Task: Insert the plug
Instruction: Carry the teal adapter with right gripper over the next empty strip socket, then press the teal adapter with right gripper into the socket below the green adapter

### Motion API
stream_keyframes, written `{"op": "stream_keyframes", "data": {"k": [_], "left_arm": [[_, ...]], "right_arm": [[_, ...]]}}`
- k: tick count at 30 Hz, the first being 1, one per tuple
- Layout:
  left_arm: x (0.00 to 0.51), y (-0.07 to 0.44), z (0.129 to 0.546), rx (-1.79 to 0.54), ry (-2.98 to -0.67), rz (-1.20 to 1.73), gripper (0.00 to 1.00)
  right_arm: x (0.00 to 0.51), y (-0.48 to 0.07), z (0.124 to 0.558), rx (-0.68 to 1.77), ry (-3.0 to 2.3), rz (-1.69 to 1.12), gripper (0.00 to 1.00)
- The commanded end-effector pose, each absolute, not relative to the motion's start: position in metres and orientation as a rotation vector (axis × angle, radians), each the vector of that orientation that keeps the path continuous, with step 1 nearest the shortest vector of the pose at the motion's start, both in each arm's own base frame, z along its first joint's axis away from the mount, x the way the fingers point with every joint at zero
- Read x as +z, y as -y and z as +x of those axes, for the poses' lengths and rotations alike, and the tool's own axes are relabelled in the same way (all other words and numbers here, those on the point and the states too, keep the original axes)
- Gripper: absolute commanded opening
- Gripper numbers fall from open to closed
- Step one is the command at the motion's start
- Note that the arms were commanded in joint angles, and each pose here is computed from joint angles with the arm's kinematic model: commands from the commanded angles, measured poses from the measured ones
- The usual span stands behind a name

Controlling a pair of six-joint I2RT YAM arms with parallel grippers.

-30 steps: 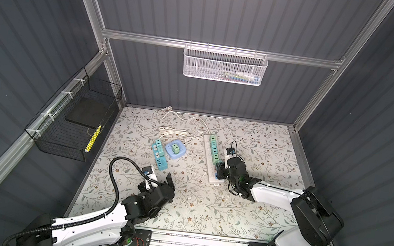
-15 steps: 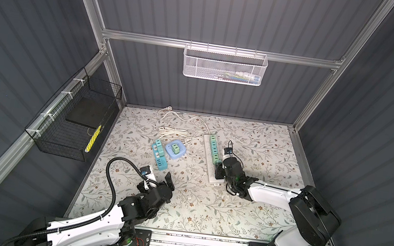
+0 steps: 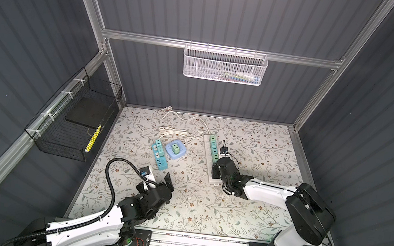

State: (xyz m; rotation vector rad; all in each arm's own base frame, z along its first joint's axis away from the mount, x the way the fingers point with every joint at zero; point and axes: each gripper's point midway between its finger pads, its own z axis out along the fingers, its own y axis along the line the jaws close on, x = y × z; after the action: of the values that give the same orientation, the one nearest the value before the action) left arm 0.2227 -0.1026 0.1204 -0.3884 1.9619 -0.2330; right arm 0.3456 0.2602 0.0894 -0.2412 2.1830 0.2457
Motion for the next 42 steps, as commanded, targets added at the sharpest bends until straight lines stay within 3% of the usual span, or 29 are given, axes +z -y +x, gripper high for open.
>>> {"op": "stream_keyframes", "data": {"k": [1, 42], "left_arm": [[0.118, 0.096, 0.221, -0.191, -1.963, -0.369, 1.00], [0.115, 0.095, 0.220, -0.204, -1.961, -0.370, 1.00]], "right_arm": [[0.074, -0.242, 0.336, 0.146, -2.259, -0.256, 0.11], [0.059, -0.249, 0.332, 0.180, -2.324, -0.260, 0.10]]}}
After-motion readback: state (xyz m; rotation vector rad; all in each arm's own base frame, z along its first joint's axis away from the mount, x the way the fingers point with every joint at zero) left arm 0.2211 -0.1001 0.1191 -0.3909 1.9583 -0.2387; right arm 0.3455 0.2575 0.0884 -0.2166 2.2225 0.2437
